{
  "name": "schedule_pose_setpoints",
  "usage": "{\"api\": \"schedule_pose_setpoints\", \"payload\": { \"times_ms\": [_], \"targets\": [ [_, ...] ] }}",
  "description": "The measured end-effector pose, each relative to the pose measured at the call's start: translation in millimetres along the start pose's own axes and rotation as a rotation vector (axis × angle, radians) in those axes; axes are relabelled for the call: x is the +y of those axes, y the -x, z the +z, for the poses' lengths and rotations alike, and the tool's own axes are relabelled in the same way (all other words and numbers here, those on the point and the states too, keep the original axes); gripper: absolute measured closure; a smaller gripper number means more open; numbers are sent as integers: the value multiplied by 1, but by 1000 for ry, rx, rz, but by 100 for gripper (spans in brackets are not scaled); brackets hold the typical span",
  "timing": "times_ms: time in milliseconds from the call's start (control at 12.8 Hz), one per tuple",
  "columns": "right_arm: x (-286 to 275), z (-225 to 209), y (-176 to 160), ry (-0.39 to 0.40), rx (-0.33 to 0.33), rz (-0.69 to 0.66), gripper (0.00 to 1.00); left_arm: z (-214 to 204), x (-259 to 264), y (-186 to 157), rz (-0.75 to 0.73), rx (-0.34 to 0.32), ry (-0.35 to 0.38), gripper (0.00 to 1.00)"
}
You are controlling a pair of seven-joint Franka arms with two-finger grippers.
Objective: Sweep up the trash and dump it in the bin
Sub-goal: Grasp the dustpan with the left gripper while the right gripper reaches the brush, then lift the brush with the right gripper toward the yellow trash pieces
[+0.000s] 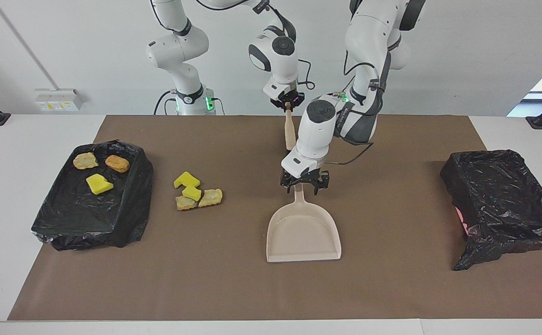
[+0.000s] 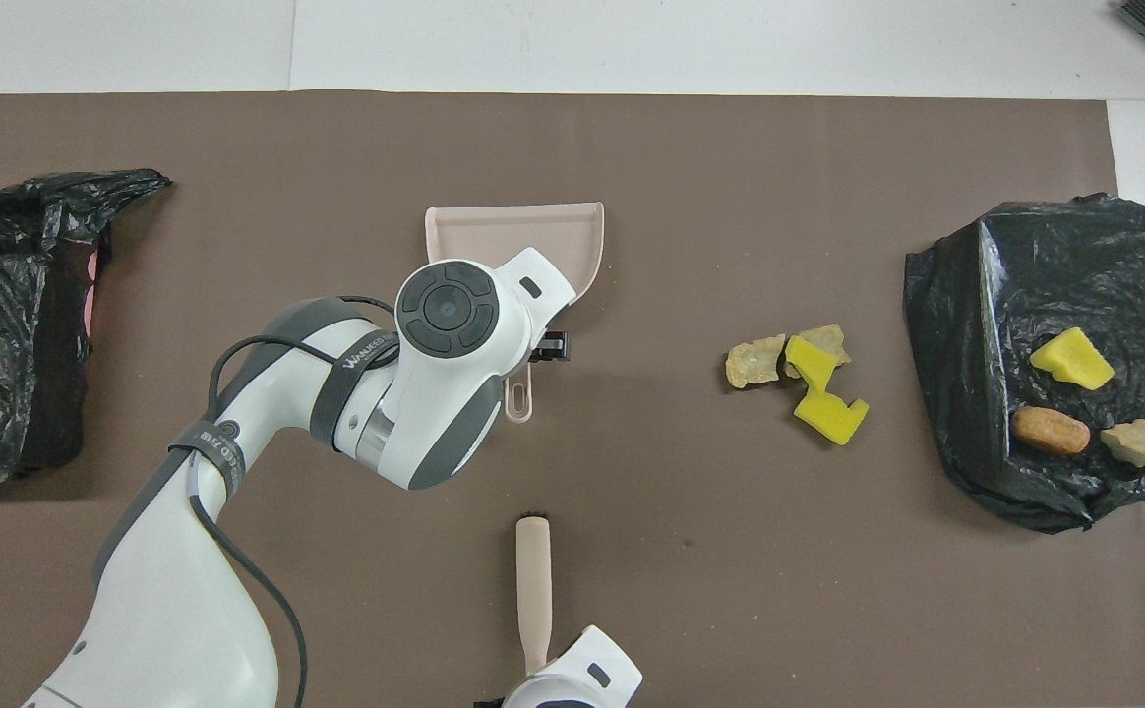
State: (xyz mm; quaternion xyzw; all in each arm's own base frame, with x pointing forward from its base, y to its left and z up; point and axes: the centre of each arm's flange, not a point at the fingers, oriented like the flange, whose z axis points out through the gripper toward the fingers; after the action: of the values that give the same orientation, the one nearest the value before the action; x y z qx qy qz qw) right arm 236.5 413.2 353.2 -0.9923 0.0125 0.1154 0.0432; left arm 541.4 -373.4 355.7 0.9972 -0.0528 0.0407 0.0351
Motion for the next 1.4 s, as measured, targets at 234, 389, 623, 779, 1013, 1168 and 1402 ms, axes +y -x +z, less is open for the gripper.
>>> {"api": "schedule_pose_setpoints", "payload": {
  "times_ms": [234, 389, 623, 779, 1013, 1168, 1402],
  "targets": [
    [28, -49, -9, 35, -10, 35, 74, 1, 0, 0, -7, -5, 8, 52],
    [59, -86, -17, 64, -20, 30, 74, 1, 0, 0, -7, -5, 8, 69],
    [112, -125, -38, 101, -26, 23, 74, 0, -5, -2, 47, -2, 6, 69],
    [164, -149, -64, 107, -30, 21, 74, -9, -22, -10, 190, -9, -3, 69],
    [257, -174, -107, 170, -3, -12, 74, -46, -60, -15, 434, -79, -26, 69],
    [300, -182, -130, 203, 44, -68, 74, -63, -74, -13, 553, -106, -26, 69],
    [345, -169, -165, 321, 60, -121, 74, -61, -85, -15, 781, -128, -14, 69]
  ]
}}
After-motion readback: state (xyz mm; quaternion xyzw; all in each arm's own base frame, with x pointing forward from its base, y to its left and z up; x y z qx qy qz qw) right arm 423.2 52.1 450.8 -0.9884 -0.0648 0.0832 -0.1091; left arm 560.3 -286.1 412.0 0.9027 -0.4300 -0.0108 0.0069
